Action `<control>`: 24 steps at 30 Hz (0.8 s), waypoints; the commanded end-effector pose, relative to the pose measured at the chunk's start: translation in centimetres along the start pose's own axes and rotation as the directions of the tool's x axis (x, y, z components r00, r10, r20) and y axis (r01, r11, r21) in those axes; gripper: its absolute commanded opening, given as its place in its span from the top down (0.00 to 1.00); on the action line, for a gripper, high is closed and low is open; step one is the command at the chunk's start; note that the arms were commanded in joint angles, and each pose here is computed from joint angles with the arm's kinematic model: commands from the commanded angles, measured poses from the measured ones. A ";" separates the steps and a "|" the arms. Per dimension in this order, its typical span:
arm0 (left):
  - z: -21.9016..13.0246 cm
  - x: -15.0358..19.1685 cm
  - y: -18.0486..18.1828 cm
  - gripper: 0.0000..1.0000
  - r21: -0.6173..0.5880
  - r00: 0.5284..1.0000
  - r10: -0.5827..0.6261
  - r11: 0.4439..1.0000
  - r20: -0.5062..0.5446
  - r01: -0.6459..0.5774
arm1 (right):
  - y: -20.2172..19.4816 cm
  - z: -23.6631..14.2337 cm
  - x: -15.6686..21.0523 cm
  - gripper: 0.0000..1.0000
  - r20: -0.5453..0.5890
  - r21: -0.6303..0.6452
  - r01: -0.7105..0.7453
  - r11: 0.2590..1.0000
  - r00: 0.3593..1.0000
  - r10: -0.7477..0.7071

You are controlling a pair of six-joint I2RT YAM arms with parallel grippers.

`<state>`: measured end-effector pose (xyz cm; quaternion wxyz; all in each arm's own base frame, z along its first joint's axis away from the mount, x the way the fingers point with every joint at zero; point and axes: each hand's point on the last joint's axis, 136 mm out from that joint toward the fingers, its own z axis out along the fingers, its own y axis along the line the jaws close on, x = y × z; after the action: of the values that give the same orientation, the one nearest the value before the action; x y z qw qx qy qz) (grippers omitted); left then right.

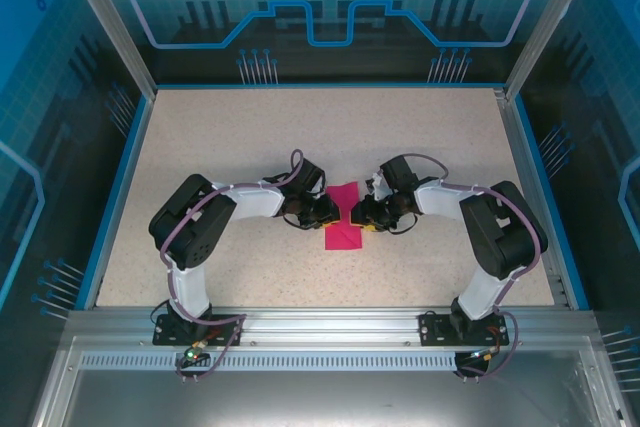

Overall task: Fold a paper plane with a square sheet of paper (pick it up from the middle)
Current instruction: Fold the triangle a second time at the center of the table, then turn over the paper at the center of the table.

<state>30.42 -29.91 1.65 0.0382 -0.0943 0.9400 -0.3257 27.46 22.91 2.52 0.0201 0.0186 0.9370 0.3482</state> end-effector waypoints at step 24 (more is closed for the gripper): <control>-9.6 -0.7 -3.3 0.67 0.089 0.972 0.037 0.994 0.233 -0.059 | 1.4 -3.6 0.3 0.90 0.030 -0.050 -0.010 0.999 0.999 0.012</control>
<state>30.75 -27.96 11.46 0.1543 -0.0974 0.9102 -0.3718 27.00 22.17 5.00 0.0350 0.0163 0.9259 0.3758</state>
